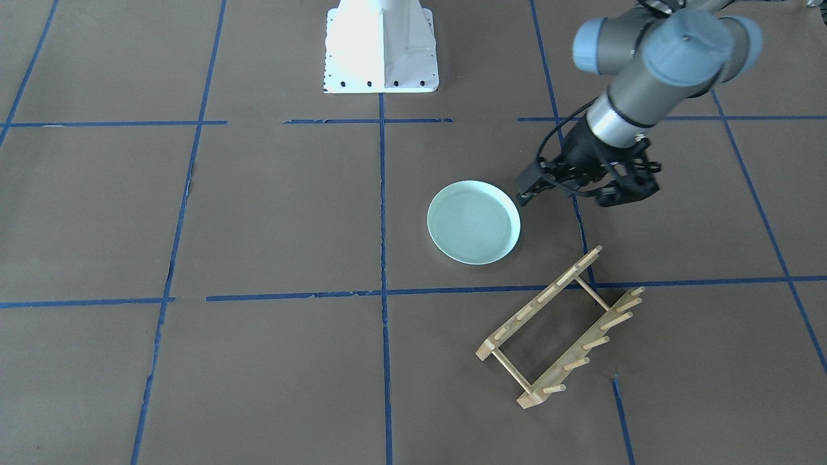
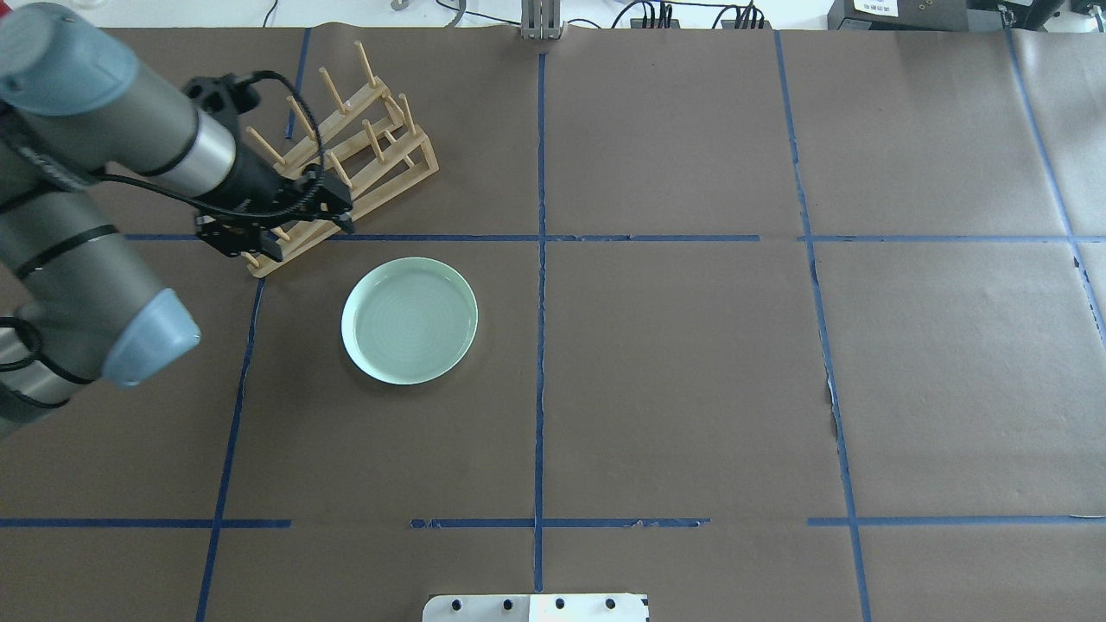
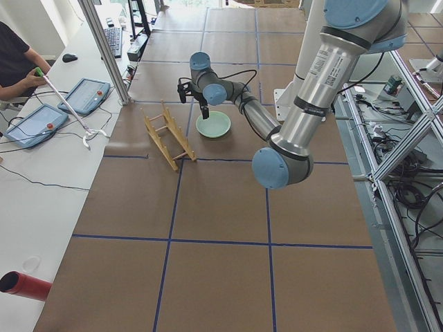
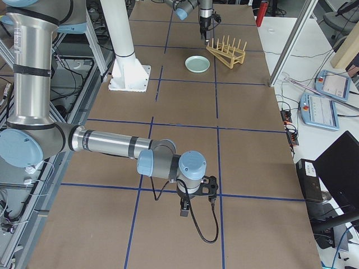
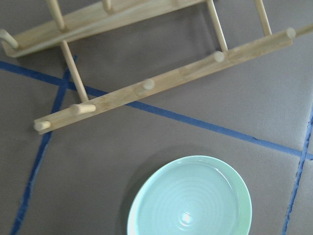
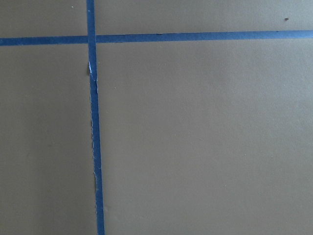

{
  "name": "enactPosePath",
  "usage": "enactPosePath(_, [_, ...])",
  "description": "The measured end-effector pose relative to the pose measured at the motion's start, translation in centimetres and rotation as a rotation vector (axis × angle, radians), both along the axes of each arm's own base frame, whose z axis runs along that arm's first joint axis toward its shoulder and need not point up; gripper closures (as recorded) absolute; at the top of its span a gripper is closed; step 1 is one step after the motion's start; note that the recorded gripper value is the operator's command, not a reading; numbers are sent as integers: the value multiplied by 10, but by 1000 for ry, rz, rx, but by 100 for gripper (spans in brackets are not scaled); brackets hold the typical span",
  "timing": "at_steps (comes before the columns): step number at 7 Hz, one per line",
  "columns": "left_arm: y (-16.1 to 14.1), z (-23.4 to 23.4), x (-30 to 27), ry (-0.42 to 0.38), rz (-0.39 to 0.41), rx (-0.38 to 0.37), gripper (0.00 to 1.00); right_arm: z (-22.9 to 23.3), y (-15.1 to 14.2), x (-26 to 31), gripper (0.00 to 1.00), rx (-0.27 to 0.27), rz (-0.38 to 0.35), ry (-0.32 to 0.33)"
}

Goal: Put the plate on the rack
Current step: 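Move the left gripper over the pale green plate beside the rack, then lower the left gripper and grasp the plate's rim farthest from the rack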

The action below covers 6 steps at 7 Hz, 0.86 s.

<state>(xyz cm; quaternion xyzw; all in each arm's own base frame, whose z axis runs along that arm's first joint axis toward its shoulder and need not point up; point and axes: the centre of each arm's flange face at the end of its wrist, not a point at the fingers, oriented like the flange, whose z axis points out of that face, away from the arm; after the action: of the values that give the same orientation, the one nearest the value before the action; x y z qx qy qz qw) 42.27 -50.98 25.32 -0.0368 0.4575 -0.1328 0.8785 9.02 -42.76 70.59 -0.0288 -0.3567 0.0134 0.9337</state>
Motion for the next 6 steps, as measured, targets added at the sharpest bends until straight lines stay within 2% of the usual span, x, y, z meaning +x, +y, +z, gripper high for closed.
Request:
enactPosePath(2, [-17, -10, 104, -105, 36, -44, 1, 0, 0, 0, 0, 0, 0, 0])
enactPosePath(3, [-21, -12, 132, -136, 51, -61, 7, 0, 0, 0, 0, 0, 0, 0])
enactPosePath(4, [-21, -13, 150, -160, 60, -70, 20, 0, 0, 0, 0, 0, 0, 0])
enactPosePath(6, [-21, -16, 166, -183, 63, -67, 57, 0, 0, 0, 0, 0, 0, 0])
